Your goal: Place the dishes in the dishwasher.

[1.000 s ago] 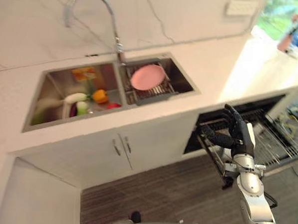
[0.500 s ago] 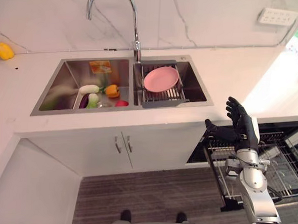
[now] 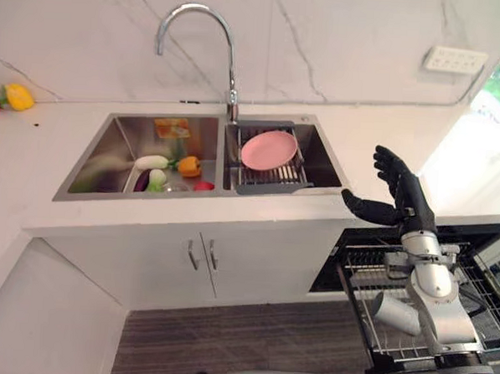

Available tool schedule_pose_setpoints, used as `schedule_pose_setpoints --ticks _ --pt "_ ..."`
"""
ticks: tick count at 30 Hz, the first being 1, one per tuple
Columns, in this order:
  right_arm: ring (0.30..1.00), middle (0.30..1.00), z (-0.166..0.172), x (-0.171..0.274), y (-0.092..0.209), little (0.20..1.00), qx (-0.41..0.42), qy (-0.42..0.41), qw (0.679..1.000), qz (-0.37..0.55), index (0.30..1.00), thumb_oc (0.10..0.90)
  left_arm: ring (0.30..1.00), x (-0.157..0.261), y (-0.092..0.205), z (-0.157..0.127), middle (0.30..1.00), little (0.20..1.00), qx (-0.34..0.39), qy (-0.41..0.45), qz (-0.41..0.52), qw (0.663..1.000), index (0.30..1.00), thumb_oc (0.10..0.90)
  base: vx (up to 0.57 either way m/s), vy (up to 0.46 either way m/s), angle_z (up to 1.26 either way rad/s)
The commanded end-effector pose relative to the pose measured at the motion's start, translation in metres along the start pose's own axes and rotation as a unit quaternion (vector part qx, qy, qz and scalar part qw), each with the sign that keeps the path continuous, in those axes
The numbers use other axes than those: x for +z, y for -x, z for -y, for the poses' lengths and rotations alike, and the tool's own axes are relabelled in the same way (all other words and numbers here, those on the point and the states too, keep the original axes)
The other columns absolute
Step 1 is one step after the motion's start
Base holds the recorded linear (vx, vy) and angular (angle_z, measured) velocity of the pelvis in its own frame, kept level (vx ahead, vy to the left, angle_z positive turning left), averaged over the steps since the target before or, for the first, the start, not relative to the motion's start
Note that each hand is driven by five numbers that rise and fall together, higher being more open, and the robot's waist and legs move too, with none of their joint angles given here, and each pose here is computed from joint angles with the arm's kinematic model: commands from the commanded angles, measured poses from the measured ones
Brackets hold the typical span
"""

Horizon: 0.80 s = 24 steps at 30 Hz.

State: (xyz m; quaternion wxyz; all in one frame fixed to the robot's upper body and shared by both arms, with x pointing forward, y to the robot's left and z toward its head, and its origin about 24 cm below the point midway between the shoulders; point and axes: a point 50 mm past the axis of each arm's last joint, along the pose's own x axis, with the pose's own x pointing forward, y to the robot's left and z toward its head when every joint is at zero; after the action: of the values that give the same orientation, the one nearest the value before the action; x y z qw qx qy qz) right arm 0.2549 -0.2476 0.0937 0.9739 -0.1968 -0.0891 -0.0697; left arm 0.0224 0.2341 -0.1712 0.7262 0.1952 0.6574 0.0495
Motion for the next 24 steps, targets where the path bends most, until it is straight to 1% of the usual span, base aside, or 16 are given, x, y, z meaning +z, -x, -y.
schedule_pose_setpoints --ticks 1,2,4,7,11,14,15,20,21,24 --pt "0.900 0.900 0.032 0.069 -0.040 0.900 -0.065 0.081 0.980 0.168 0.900 0.800 0.900 0.041 0.000 0.002 0.900 0.900 -0.013 -0.039 0.066 0.997 0.900 0.800 0.00 -0.006 0.04" --pt "0.900 0.900 0.032 0.069 -0.041 0.900 -0.065 0.082 0.980 0.169 0.900 0.800 0.900 0.041 0.000 0.003 0.900 0.900 -0.013 -0.038 0.066 0.997 0.900 0.800 0.00 -0.014 0.03" --pt "0.900 0.900 0.038 0.079 -0.058 0.900 -0.047 0.174 0.968 0.174 0.900 0.800 0.900 0.040 0.000 0.002 0.900 0.900 -0.012 -0.028 0.065 0.997 0.900 0.800 0.00 -0.016 0.09" --pt "0.900 0.900 0.041 0.088 -0.072 0.900 -0.024 0.252 0.951 0.179 0.900 0.800 0.900 0.030 -0.001 -0.001 0.900 0.900 -0.009 -0.039 0.054 0.998 0.900 0.800 0.01 -0.008 0.13" --pt "0.900 0.900 0.038 0.099 -0.089 0.900 0.023 0.372 0.909 0.189 0.900 0.800 0.900 0.003 -0.002 -0.009 0.900 0.900 -0.002 -0.049 0.015 0.999 0.900 0.800 0.03 0.003 0.06" --pt "0.900 0.900 0.033 0.103 -0.100 0.900 0.051 0.435 0.879 0.189 0.900 0.800 0.900 -0.012 -0.001 -0.010 0.900 0.900 -0.004 -0.051 -0.006 0.999 0.900 0.800 0.02 0.005 0.02" --pt "0.900 0.900 0.031 0.102 -0.104 0.900 0.056 0.449 0.872 0.187 0.900 0.800 0.900 -0.017 0.000 -0.009 0.900 0.900 -0.006 -0.051 -0.012 0.999 0.900 0.800 0.00 0.000 0.00" --pt "0.900 0.900 0.030 0.103 -0.105 0.900 0.057 0.450 0.871 0.188 0.900 0.800 0.900 -0.017 0.000 -0.008 0.900 0.900 -0.006 -0.049 -0.012 0.999 0.900 0.800 0.01 -0.001 0.06" --pt "0.900 0.900 0.032 0.096 -0.116 0.900 0.065 0.483 0.859 0.158 0.900 0.800 0.900 -0.032 0.002 -0.005 0.900 0.900 -0.012 -0.041 -0.033 0.999 0.900 0.800 0.07 0.003 0.04" --pt "0.900 0.900 0.037 0.091 -0.127 0.900 0.064 0.507 0.851 0.126 0.900 0.800 0.900 -0.040 0.004 0.000 0.900 0.900 -0.015 -0.011 -0.047 0.999 0.900 0.800 0.07 0.002 0.04"
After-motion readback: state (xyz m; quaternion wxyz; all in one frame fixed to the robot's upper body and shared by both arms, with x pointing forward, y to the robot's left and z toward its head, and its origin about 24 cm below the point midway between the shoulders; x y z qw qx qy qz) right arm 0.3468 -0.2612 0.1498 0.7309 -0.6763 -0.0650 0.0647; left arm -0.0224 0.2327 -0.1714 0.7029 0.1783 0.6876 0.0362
